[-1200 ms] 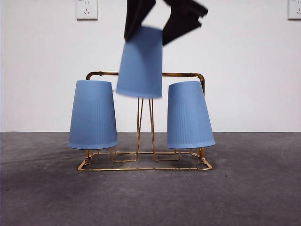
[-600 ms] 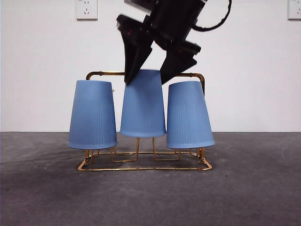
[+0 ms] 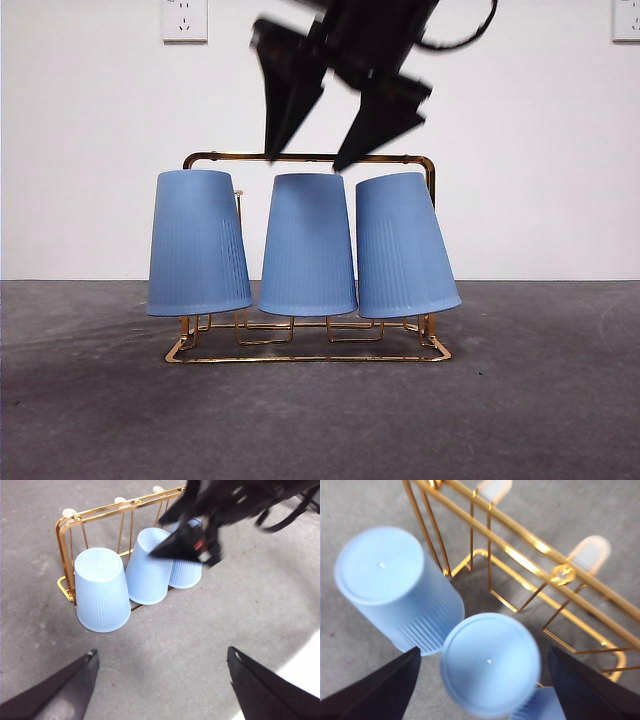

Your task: Pick the top cup and place it on cupholder, pick up the mid cup and place it on cupholder, last pick the bottom cup and place it on cupholder.

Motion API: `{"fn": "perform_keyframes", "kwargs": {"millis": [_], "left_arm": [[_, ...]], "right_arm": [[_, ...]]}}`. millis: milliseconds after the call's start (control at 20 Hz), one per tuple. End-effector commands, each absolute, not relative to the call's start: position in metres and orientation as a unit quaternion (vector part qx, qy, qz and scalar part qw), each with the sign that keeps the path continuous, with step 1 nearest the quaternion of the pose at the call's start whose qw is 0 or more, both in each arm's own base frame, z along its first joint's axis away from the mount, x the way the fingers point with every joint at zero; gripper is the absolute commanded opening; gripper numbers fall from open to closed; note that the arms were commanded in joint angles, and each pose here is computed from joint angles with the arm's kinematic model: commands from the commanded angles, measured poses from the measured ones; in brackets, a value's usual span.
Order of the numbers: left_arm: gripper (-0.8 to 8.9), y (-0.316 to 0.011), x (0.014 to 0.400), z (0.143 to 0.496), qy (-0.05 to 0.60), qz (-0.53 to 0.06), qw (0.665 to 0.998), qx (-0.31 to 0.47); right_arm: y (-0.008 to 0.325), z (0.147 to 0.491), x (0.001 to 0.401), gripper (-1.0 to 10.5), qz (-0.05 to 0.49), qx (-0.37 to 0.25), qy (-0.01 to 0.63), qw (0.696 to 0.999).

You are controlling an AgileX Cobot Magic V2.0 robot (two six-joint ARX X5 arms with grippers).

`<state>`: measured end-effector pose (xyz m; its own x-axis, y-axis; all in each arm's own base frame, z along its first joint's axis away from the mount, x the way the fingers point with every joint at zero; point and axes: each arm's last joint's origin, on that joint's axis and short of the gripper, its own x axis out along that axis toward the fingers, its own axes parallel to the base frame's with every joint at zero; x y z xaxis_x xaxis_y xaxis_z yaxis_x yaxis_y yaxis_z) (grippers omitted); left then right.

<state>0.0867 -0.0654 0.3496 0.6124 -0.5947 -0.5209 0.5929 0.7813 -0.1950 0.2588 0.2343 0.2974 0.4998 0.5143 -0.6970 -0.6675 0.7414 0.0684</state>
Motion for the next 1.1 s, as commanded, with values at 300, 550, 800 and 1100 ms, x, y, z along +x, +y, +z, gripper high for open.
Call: {"fn": "perform_keyframes", "kwargs": {"millis": [300, 550, 800, 1100], "left_arm": [[4.03, -0.066, 0.086, 0.356, 0.278, -0.339, 0.899, -0.003], [4.03, -0.066, 0.086, 0.356, 0.28, -0.338, 0.898, -0.003], [4.03, -0.066, 0.086, 0.355, 0.283, -0.338, 0.898, -0.002], [4.01, -0.066, 0.086, 0.356, 0.282, -0.338, 0.898, -0.003]], "right_arm": [[0.187, 0.372, 0.193, 4.0, 0.366, -0.097, 0.324, 0.867], [0.153, 0.365, 0.144, 4.0, 0.379, -0.065, 0.308, 0.87], [0.118, 0.321, 0.106, 4.0, 0.375, -0.011, 0.315, 0.872], [0.098, 0.316, 0.086, 4.0, 0.383, 0.016, 0.279, 0.881]]}}
